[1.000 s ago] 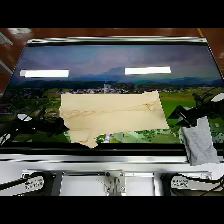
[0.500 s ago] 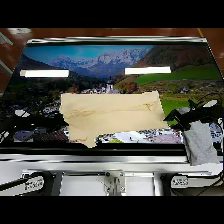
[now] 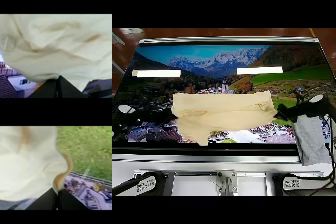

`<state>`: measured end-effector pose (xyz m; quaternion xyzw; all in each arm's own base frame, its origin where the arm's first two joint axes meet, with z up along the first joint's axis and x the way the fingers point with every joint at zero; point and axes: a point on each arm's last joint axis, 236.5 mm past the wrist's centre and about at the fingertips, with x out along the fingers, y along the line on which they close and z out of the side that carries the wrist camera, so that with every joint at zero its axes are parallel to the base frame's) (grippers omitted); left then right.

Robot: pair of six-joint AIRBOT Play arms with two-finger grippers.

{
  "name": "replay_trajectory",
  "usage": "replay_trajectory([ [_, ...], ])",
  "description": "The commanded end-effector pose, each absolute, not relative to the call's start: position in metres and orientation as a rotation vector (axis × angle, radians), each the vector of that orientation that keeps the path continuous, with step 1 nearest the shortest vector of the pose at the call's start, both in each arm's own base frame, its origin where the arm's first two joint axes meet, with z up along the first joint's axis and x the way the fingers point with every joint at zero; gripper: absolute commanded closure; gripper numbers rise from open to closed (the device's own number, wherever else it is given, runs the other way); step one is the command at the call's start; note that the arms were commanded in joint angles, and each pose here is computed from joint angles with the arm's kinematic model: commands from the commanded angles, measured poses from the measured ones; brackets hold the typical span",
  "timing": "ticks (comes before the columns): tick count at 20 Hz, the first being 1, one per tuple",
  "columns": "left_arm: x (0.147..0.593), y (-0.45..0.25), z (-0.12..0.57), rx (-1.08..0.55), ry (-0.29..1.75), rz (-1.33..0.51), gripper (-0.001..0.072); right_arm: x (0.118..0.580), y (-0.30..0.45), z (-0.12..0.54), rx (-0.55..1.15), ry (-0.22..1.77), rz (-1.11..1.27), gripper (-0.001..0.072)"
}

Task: Fold the shirts.

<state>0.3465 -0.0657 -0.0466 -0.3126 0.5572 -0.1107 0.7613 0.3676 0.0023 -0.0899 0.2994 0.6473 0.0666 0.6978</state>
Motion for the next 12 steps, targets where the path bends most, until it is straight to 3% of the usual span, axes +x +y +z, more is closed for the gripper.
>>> replay_trajectory([
  [1,0.383,-0.047,0.061,-0.485,0.933,-0.273,0.0677,0.402,0.013,0.016,0.493,1.187,0.33,0.0647],
  [4,0.381,-0.042,0.273,-0.266,0.447,-0.301,0.0675,0.42,0.006,0.199,0.27,0.744,0.323,0.0647],
  [7,0.289,-0.052,0.479,-0.075,-0.058,-0.283,0.0675,0.369,0.007,0.388,0.12,0.261,0.219,0.0647],
  [9,0.217,-0.063,0.552,0.012,-0.255,-0.267,0.0675,0.307,0.002,0.469,0.057,0.045,0.106,0.0648],
  [12,0.142,-0.043,0.583,0.04,-0.327,-0.105,0.0675,0.234,-0.02,0.496,-0.029,-0.01,-0.087,0.0648],
])
